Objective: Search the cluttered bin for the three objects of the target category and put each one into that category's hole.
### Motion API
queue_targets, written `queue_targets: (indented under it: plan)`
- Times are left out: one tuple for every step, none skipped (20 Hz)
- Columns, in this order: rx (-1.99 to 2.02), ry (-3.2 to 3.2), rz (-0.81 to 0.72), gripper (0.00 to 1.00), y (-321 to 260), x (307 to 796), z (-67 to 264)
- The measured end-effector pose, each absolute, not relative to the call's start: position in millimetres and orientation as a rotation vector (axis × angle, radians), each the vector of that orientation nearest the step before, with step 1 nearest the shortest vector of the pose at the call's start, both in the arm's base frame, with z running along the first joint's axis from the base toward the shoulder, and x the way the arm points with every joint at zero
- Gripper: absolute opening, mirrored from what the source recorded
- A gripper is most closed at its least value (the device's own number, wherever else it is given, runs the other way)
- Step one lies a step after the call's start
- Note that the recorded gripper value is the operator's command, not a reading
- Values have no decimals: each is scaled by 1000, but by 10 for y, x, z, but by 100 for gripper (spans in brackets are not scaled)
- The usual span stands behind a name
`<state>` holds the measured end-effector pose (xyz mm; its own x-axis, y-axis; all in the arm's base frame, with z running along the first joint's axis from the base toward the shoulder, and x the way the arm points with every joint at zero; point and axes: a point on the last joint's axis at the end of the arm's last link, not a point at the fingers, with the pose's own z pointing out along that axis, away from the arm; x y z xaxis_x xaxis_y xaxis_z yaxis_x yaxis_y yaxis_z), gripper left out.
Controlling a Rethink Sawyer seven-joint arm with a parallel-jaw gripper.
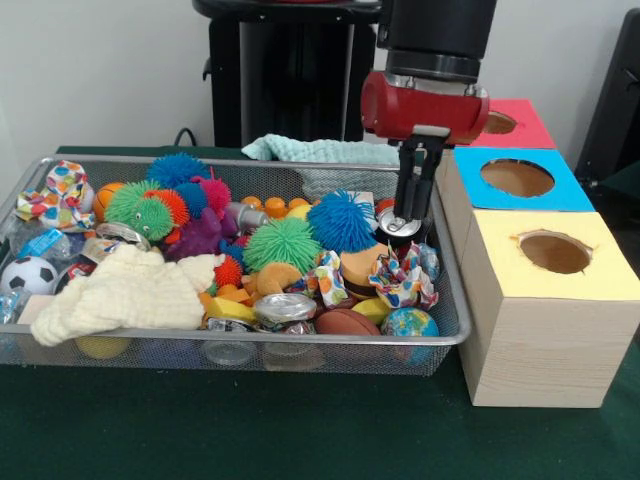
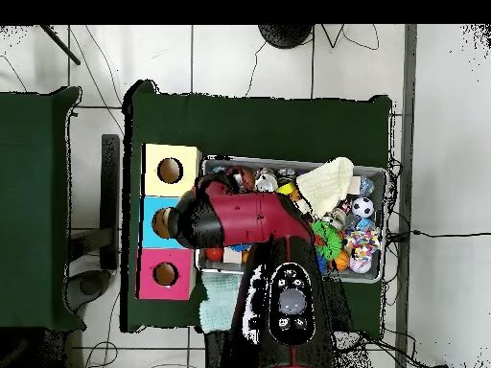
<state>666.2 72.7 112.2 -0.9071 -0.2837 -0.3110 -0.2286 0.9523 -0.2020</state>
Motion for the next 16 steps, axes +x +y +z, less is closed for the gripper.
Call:
queue_targets:
  plan:
    - [-367, 2768, -229, 0, 689, 6653, 1079]
    - [-361, 2771, -228, 0, 650, 6643, 1036]
    - [-358, 2773, -228, 0, 633, 6639, 1016]
    - [-355, 2774, -227, 0, 616, 6636, 996]
    - [-345, 2778, -226, 0, 568, 6621, 940]
    - [-340, 2781, -225, 0, 543, 6610, 912]
    - [-335, 2783, -225, 0, 518, 6600, 884]
    - [-322, 2795, -221, 0, 451, 6549, 788]
    - [-319, 2799, -219, 0, 435, 6532, 762]
    - [-315, 2803, -218, 0, 418, 6515, 736]
    - [-310, 2813, -215, 0, 392, 6479, 688]
    - [-304, 2822, -213, 0, 366, 6443, 640]
    - [-300, 2835, -209, 0, 345, 6403, 592]
    - [-295, 2847, -206, 0, 325, 6364, 544]
    - [-292, 2854, -203, 0, 313, 6343, 519]
    - [-289, 2861, -201, 0, 302, 6323, 493]
